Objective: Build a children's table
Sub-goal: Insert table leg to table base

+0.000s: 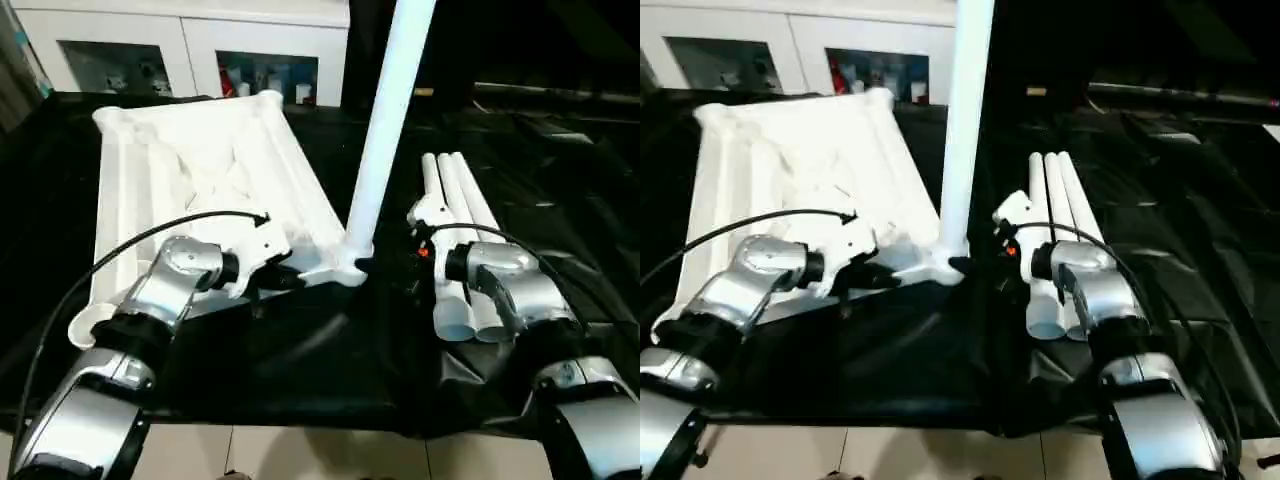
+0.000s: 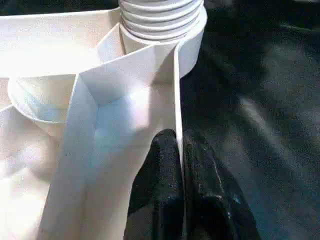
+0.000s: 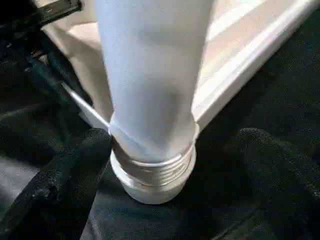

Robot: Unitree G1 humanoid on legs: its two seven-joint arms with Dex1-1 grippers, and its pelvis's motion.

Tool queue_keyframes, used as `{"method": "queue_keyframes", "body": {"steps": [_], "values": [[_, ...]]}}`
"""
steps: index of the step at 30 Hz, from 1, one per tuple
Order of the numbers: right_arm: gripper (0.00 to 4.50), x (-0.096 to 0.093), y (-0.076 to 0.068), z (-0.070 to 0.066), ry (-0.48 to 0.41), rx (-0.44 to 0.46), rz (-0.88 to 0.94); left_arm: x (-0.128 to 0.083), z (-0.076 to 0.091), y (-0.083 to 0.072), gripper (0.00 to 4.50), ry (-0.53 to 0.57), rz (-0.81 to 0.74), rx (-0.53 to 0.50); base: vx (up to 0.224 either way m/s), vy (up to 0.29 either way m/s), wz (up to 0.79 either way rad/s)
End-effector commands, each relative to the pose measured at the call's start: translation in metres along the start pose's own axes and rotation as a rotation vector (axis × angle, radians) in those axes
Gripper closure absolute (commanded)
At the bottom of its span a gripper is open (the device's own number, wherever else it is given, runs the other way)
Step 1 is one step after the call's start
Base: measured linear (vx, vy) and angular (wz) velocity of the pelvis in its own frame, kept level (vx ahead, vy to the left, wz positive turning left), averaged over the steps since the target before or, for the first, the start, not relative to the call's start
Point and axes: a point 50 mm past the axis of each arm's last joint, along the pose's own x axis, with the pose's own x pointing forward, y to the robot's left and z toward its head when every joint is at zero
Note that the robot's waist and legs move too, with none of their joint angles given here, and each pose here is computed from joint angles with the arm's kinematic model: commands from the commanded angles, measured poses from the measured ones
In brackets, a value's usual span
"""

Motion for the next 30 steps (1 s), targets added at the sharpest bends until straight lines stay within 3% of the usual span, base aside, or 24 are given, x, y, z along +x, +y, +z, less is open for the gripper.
{"method": "queue_keyframes", "body": {"steps": [1,10,30], "values": [[0.10,-0.003,0.002,0.002,0.009,-0.017,0.023,0.003,0.005,-0.005,4.50,-0.017,-0.060,0.034,0.000,0.000,0.00],[0.10,-0.007,0.010,-0.004,0.050,-0.083,0.090,0.002,0.008,-0.014,4.50,-0.038,-0.142,0.064,0.000,0.000,0.00],[0.10,0.004,0.022,-0.011,0.036,-0.057,0.151,0.008,0.010,-0.026,4.50,-0.038,-0.199,0.081,0.000,0.000,0.00]]}}
